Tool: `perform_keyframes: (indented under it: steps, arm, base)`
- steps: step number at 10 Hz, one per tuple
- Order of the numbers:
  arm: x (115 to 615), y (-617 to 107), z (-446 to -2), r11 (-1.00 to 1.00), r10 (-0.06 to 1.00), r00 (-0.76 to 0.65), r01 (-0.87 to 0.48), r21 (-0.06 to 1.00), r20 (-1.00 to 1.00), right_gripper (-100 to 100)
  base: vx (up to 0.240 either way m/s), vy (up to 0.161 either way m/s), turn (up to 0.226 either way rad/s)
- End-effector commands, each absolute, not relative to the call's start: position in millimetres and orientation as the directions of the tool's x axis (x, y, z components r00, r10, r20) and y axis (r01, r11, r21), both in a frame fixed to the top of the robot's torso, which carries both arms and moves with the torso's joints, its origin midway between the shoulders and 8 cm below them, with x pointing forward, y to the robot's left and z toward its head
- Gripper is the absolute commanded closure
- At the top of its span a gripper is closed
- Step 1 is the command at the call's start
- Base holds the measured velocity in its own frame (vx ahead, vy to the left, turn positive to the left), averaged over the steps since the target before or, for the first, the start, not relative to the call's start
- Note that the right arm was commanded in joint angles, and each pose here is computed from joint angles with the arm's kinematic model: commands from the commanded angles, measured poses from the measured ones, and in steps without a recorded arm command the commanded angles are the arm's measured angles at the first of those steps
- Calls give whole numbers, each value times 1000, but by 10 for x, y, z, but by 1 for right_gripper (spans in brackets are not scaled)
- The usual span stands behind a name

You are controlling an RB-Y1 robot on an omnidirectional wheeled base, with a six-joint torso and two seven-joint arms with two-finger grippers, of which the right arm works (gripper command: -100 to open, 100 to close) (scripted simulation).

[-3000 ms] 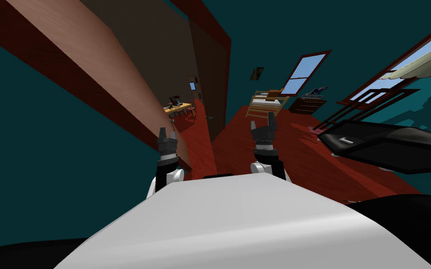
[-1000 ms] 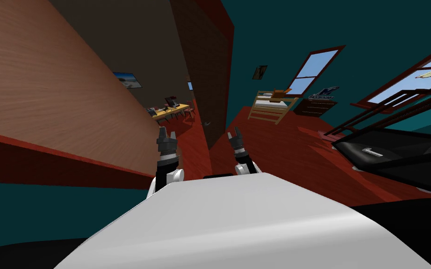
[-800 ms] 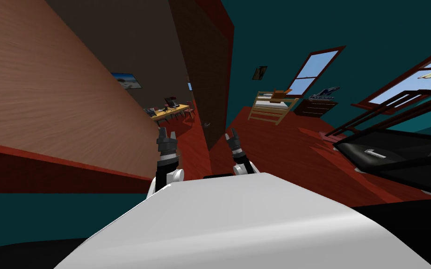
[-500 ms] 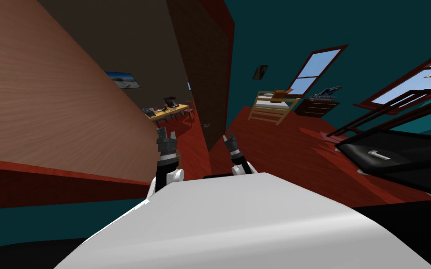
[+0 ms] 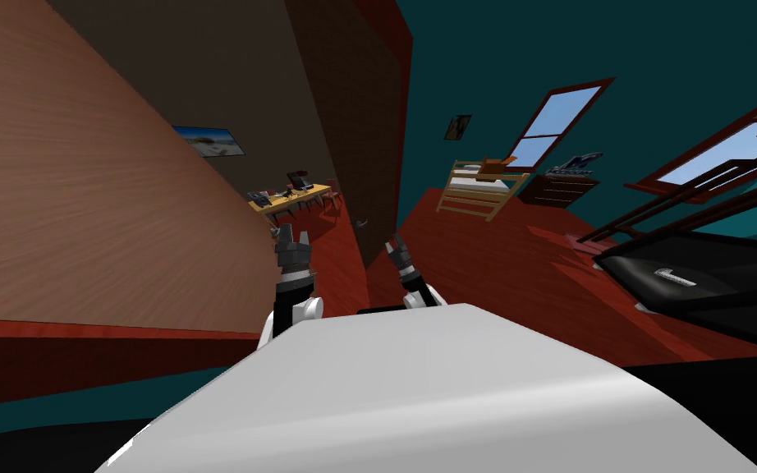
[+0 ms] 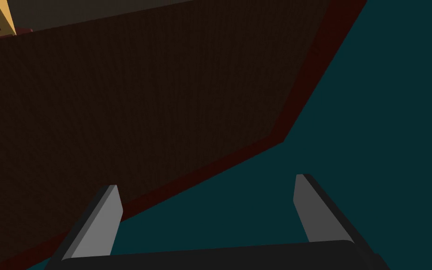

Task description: Push the door open

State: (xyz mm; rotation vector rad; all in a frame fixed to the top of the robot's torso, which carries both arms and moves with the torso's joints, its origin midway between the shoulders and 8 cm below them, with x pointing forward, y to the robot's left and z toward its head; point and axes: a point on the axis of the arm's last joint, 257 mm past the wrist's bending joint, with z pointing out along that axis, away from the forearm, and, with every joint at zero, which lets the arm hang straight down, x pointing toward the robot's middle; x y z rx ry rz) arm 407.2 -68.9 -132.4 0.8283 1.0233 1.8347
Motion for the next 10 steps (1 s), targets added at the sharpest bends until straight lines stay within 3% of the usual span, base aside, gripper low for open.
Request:
perform_keyframes:
  steps: [1,10]
  arm:
    - [4062,-602,-1418,-301,891,-434,-338,891,137,-100]
    - [3944,-57,-2004,-290,831,-543,-230,929,125,-100]
  base:
    - [97,-26,2]
    - [114,-23,1]
